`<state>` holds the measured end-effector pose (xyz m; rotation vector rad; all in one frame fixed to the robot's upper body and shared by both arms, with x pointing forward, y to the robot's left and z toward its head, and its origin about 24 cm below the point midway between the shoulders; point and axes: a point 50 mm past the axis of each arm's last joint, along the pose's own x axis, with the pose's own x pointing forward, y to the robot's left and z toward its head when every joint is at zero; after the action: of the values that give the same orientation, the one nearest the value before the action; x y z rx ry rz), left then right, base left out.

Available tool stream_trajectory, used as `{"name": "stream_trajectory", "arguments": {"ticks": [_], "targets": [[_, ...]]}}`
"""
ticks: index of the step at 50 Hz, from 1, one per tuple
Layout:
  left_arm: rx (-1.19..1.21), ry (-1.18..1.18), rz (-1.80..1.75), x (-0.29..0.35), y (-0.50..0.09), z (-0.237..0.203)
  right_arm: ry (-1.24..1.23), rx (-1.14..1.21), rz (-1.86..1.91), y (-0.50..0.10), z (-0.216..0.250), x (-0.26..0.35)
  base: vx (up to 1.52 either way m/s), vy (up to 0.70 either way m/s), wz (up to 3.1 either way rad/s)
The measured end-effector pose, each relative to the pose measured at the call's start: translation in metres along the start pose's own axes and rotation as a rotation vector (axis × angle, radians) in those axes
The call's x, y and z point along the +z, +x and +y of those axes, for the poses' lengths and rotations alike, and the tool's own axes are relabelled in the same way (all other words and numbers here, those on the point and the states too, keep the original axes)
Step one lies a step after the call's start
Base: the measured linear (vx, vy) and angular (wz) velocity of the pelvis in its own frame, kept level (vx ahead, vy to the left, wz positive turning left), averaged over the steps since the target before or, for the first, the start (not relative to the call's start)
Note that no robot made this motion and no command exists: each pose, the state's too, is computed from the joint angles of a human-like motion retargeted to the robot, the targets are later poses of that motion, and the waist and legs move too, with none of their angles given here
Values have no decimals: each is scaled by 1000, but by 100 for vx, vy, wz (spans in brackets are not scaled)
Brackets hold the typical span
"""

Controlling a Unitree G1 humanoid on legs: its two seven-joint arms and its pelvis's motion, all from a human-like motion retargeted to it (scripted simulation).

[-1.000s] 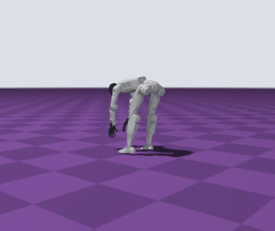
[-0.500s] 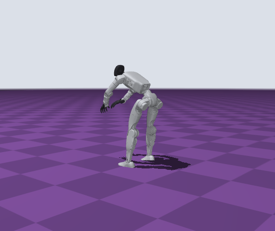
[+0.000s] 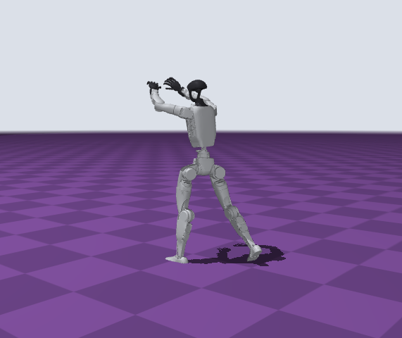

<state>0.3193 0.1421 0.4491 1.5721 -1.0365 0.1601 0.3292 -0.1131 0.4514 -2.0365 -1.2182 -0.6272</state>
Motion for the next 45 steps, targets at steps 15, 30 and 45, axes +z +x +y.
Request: {"name": "stream_trajectory", "arguments": {"ticks": [15, 30, 45], "targets": [[1234, 685, -79, 53, -119, 258, -542, -996, 388, -66, -267, -111, -31, -36, 10], [1244, 444, -99, 36, -106, 177, -445, -1095, 362, -88, -221, -84, -5, -7, 20], [1248, 369, -136, 44, -118, 167, -443, -1103, 342, -98, -219, -75, -2, 3, 14]]}}
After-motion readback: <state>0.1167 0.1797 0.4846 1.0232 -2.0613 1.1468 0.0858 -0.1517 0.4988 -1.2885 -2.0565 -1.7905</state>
